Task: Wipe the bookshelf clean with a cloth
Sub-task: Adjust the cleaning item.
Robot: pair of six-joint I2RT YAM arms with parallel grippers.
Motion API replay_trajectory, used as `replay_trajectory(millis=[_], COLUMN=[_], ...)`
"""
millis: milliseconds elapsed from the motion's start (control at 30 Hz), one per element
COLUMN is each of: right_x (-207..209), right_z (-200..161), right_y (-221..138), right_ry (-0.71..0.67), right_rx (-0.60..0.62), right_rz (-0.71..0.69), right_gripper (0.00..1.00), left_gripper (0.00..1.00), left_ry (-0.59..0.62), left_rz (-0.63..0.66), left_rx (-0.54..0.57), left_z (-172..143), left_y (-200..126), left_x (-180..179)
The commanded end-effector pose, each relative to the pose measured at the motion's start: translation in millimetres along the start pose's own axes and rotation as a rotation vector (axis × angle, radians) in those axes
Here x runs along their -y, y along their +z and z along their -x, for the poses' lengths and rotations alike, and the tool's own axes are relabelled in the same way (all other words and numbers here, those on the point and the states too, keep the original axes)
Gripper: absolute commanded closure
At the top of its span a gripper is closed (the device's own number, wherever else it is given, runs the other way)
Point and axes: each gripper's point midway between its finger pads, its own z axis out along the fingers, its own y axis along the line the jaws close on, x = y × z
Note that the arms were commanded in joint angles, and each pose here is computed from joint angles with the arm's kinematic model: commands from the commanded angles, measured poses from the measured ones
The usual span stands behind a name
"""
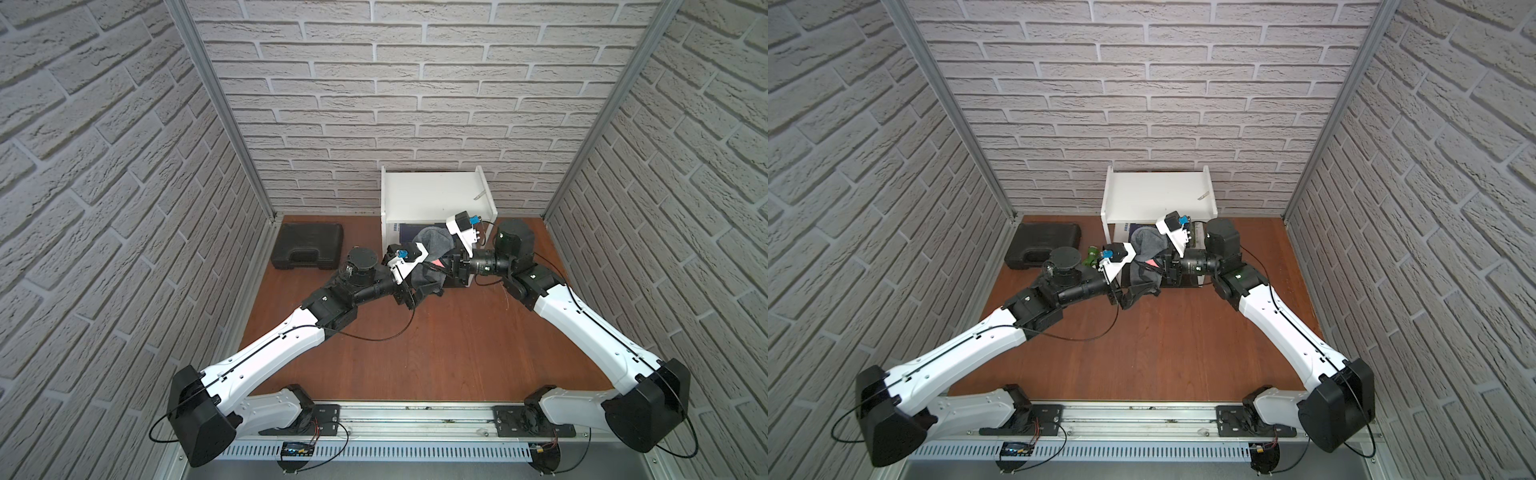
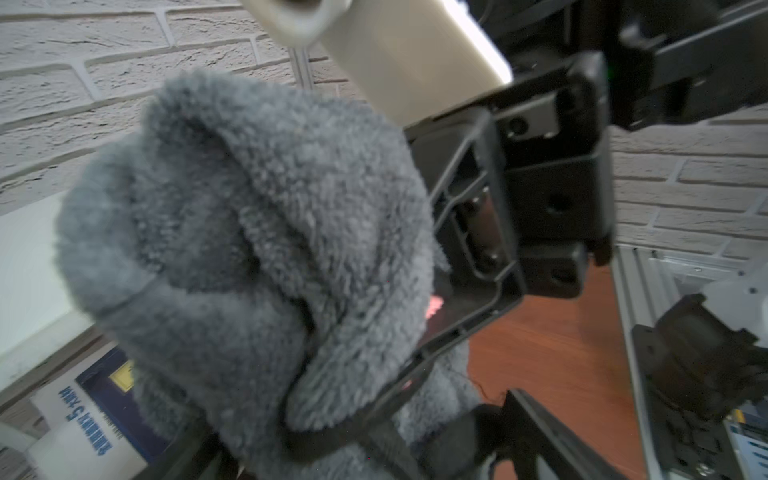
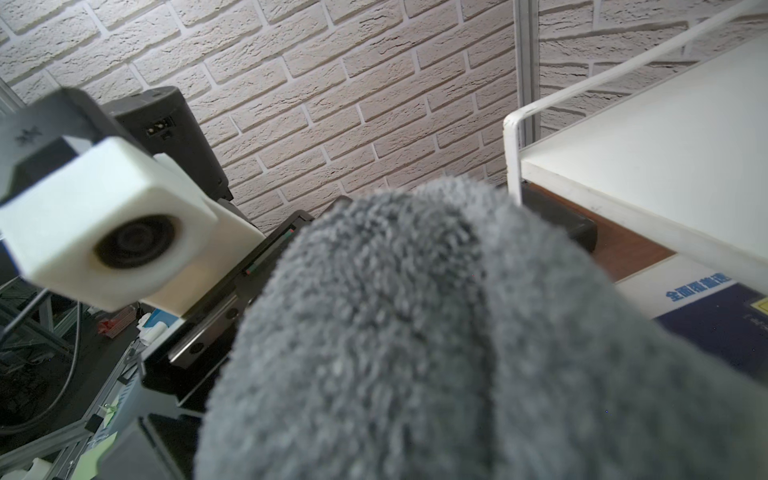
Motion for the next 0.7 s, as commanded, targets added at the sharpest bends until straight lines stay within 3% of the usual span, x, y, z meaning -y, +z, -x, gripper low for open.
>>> replay_trajectory(millis=[0,267,467,533,667], right_x=[-3,2,8,9,22], right_z=[15,26,19,18,9], right_y=[-4,9,11,11,12], right_ry=[0.051,0.261,0.291,0.297,0.320], right_rx=[0.009,0.014,0.002,0.001,-0.013], right_rz=[-0.037,0.013,-0.002,0.000,-0.065], right_gripper=[0.97,0.97,0.97,0.97,0.93], left_gripper=[0.02,0.07,0.15,0.25,0.63], left_ry=[0.106,0.216,0.200,0.194,0.172], left_rz=[0.149,0.151,0.133,0.126,0.117], left_rx=[0.044,0.006,0.133,0.153,0.210], left_z=[9,11,34,38,42], left_y=[-4,20,25,26,21], left_x=[-24,-24,-19,-18,-14])
